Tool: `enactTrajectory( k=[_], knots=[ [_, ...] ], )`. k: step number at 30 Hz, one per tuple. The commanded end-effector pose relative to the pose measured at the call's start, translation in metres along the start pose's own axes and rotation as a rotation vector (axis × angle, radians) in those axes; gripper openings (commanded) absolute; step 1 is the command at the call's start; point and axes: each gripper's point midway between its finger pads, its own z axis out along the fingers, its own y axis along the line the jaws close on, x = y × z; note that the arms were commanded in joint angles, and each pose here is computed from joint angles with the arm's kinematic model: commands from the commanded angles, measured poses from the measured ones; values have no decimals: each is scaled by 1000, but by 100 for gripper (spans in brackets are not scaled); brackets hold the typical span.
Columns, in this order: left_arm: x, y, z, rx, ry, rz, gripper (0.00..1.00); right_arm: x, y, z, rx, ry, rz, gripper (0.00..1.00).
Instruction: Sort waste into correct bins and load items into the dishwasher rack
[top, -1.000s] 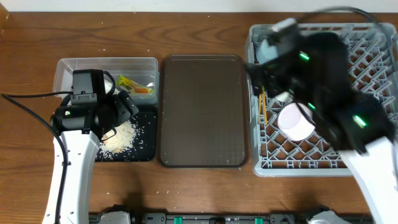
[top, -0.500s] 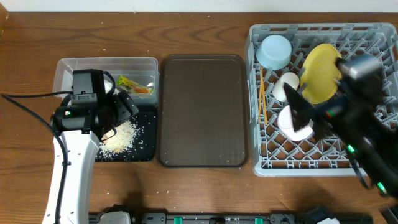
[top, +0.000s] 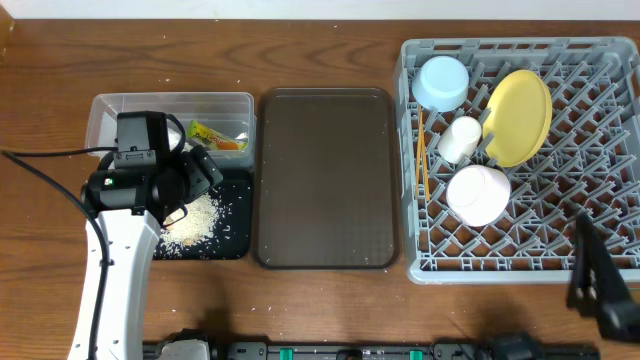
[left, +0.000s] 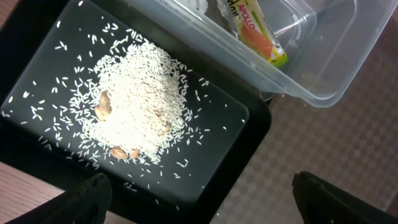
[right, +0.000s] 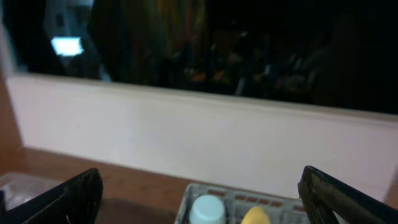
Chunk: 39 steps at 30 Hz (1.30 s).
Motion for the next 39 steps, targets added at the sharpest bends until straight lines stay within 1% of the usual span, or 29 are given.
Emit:
enactTrajectory(
  k=[1, 6, 12, 17, 25, 30, 35, 39],
  knots=[
    [-4, 0, -3, 0, -12, 2, 96, 5, -7, -17, 59, -24, 10, 99],
    [-4, 0, -3, 0, -12, 2, 96, 30, -14, -34, 139, -25, 3, 99],
    [-4, 0, -3, 0, -12, 2, 96, 74, -22, -38, 222, -41, 101, 99],
    [-4, 0, -3, 0, -12, 2, 96, 103, -27, -20, 230, -87, 176, 99],
    [-4, 0, -3, 0, -12, 2, 96, 137, -25, 26, 147, -148, 163, 99],
    [-4, 0, -3, 0, -12, 2, 96, 170, -30, 49, 138, -176, 158, 99],
    [-4, 0, -3, 0, -12, 2, 96, 206, -31, 60, 125, -210, 151, 99],
    [-4, 0, -3, 0, -12, 2, 96, 227, -28, 59, 111, -213, 150, 99]
  ],
)
